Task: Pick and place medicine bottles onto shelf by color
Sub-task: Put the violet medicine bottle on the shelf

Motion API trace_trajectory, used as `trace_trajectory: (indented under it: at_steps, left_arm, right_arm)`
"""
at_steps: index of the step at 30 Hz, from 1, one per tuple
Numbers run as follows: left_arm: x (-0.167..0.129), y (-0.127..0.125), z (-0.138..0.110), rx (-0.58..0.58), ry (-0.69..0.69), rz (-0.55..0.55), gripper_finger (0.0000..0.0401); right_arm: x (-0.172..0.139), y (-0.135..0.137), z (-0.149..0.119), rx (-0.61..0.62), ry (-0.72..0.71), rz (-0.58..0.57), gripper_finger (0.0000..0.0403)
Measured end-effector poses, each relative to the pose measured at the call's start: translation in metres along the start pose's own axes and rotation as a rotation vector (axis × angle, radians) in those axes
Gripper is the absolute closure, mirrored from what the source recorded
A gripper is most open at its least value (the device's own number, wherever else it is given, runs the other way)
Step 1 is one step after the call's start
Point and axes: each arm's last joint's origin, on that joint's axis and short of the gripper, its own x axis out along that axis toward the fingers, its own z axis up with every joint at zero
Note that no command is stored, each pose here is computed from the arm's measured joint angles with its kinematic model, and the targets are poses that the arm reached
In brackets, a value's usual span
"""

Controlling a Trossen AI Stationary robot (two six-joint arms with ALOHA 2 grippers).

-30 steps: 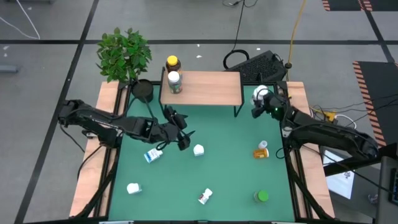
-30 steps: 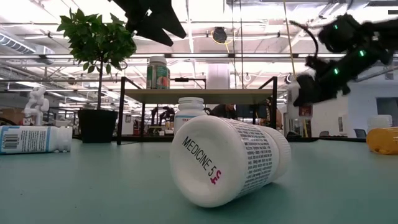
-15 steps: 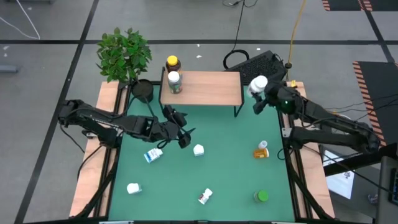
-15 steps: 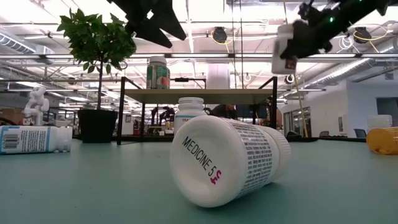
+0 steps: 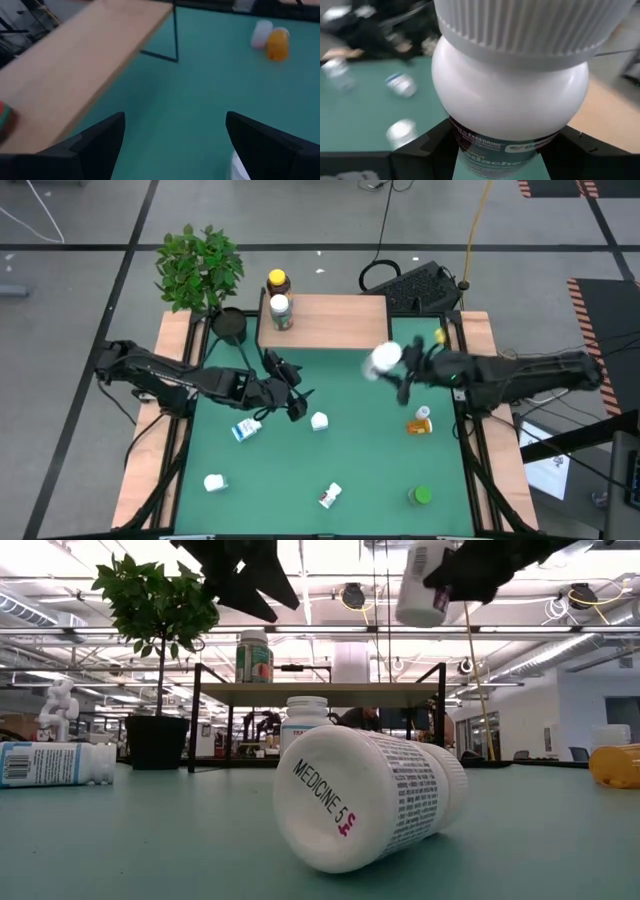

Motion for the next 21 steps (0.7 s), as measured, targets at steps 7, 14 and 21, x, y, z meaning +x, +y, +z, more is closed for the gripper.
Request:
trace_trajectory:
  at_steps: [7, 14, 21]
  left_arm:
    - [0.002, -0.01, -0.001, -0.021, -0.019, -0.035, 0.0052]
    - [0.003, -0.026, 0.005, 0.019, -0.113, -0.11, 0.0052]
    - [0.027, -0.043, -0.003, 0.142, -0.126, -0.121, 0.0052]
  right_arm:
    - [0.055, 0.061, -0.031, -0.117, 0.077, 0.051, 0.0179]
    - [0.097, 0.086, -0.056, -0.081, 0.044, 0.053, 0.0179]
    - [0.116, 0.095, -0.069, -0.054, 0.034, 0.053, 0.0179]
